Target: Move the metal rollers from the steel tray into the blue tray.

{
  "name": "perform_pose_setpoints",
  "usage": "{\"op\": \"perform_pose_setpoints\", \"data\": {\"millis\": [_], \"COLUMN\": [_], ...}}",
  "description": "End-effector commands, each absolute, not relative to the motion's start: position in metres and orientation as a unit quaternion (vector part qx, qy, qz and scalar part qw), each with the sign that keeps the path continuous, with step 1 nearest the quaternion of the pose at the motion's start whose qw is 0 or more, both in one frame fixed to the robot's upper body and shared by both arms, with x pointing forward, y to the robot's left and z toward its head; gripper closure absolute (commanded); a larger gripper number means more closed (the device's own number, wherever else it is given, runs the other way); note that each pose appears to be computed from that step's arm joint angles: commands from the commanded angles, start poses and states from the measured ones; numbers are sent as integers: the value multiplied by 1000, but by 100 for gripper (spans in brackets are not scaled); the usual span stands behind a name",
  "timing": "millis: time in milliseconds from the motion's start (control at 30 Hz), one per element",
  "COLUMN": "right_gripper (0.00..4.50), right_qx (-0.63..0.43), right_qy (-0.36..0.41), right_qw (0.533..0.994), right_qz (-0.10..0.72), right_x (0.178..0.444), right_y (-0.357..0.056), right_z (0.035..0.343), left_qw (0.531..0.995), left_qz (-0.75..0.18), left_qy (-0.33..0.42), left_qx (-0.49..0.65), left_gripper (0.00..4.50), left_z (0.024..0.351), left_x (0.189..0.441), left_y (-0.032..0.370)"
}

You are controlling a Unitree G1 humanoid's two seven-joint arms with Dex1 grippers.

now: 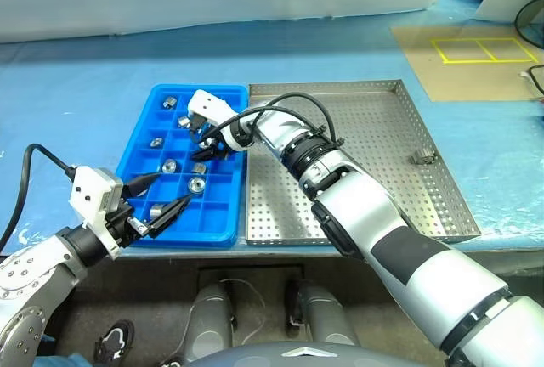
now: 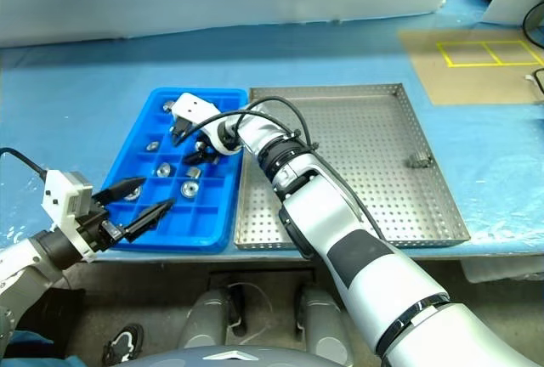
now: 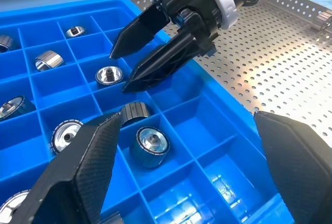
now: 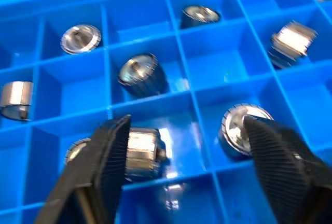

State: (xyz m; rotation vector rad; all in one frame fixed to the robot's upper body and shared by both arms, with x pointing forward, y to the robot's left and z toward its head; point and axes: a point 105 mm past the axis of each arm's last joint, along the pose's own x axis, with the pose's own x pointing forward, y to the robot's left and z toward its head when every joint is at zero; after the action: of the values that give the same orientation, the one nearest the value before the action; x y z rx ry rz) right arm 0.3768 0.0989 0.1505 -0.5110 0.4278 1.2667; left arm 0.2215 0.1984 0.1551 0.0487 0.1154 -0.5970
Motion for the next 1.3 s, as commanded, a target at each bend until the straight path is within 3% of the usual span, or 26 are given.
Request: {"op": "perform_pose_setpoints", "data": {"millis": [33, 367, 700, 1300], "right_gripper": [105, 105, 105, 105], "right_qx": [-243, -183, -202, -209], "right_qy": [172, 199, 185, 227], "right_qw": [737, 692, 726, 702], "right_qz": [607, 669, 631, 642], "right_x": [363, 341, 347, 333], "right_y": [123, 130, 137, 139], "right_z": [164, 175, 165, 140], "left_qw": [951, 951, 950, 951], "left_qz": [-305, -305, -307, -304], "left_qy": [47, 48, 50, 53], "left_qx": [32, 29, 28, 25], "left_gripper": [19, 19, 19, 19], "left_z": [162, 162, 162, 158], "left_x": [218, 219, 219, 218], "left_y": [192, 190, 188, 190]}}
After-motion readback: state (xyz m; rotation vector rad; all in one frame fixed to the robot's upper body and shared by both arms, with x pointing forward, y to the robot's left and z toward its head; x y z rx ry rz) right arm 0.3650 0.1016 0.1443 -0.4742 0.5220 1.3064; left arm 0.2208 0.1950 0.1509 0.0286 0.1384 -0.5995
